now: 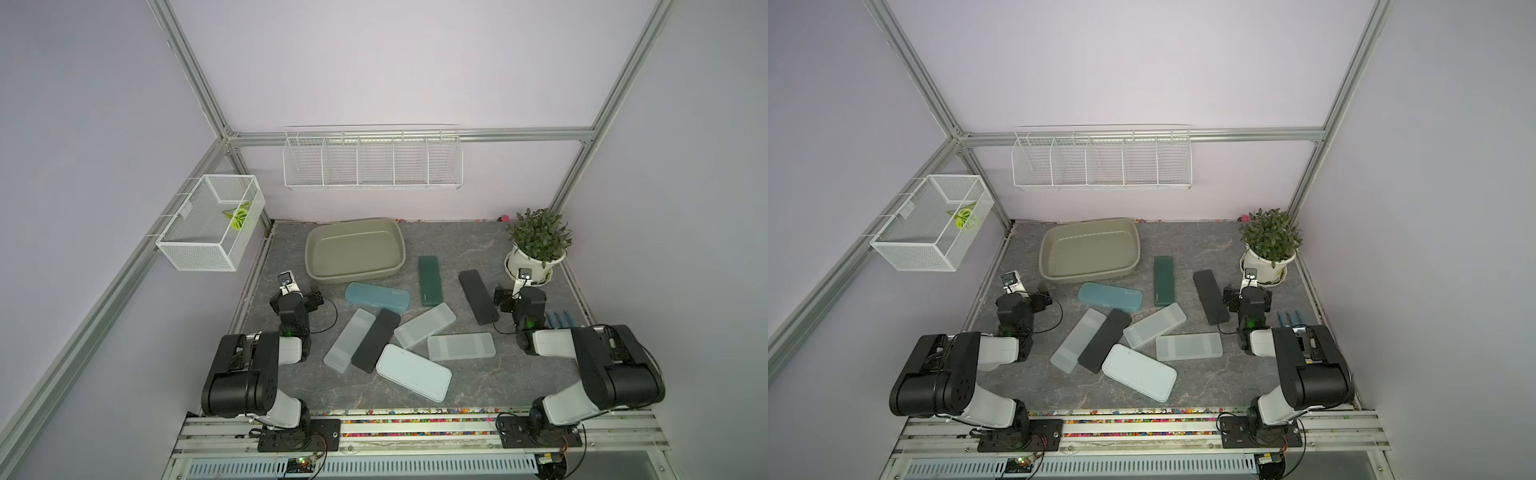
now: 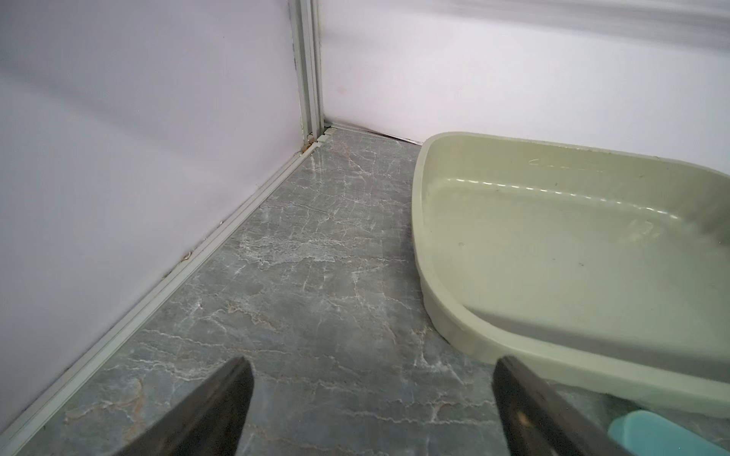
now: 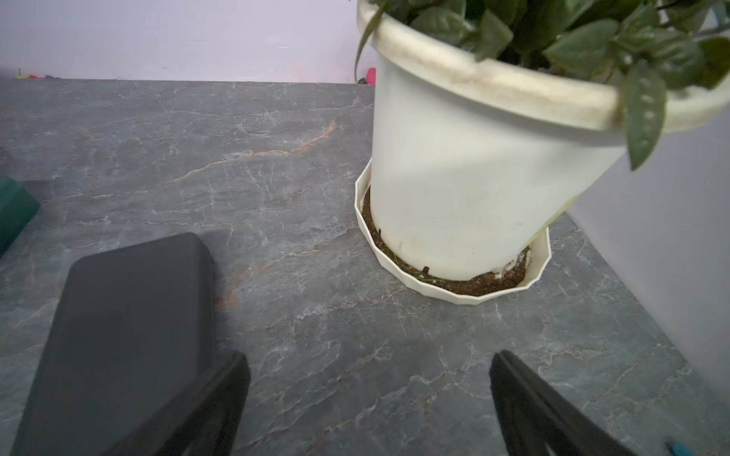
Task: Put the pencil case into the storage box
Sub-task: Move the storage box to the center of the board.
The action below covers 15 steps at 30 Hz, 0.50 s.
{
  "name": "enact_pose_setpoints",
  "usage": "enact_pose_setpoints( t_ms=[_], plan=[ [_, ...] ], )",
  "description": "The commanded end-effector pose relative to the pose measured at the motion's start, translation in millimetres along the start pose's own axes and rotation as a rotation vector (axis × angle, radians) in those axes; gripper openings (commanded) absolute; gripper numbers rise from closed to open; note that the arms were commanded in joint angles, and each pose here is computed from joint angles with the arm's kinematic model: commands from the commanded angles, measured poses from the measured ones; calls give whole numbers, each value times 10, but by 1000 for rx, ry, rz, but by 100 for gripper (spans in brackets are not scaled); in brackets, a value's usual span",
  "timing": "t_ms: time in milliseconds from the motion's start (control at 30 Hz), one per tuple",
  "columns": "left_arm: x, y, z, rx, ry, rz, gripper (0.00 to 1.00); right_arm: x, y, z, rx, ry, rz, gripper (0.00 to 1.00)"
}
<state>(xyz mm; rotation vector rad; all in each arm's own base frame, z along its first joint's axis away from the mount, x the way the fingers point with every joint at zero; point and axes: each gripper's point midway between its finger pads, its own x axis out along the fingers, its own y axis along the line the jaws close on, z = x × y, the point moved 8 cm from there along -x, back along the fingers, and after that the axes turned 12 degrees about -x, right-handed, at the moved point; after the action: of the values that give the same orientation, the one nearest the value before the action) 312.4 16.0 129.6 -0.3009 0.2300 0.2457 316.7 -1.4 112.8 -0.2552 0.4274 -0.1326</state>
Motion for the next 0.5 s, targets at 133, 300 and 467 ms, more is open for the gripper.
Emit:
enact_pose_setpoints(
  t_ms=[133,300,467],
  plan=[
    [22,-45,98,-3,-29,-3,100,-6,-29,79,3,-20,-10,99],
    [22,-45,96,-3,-28,-3,100,-6,-27,76,3,-19,-9,99],
    [22,-45,98,-4,-29,-3,100,-6,-27,77,3,-19,-9,99]
  ],
)
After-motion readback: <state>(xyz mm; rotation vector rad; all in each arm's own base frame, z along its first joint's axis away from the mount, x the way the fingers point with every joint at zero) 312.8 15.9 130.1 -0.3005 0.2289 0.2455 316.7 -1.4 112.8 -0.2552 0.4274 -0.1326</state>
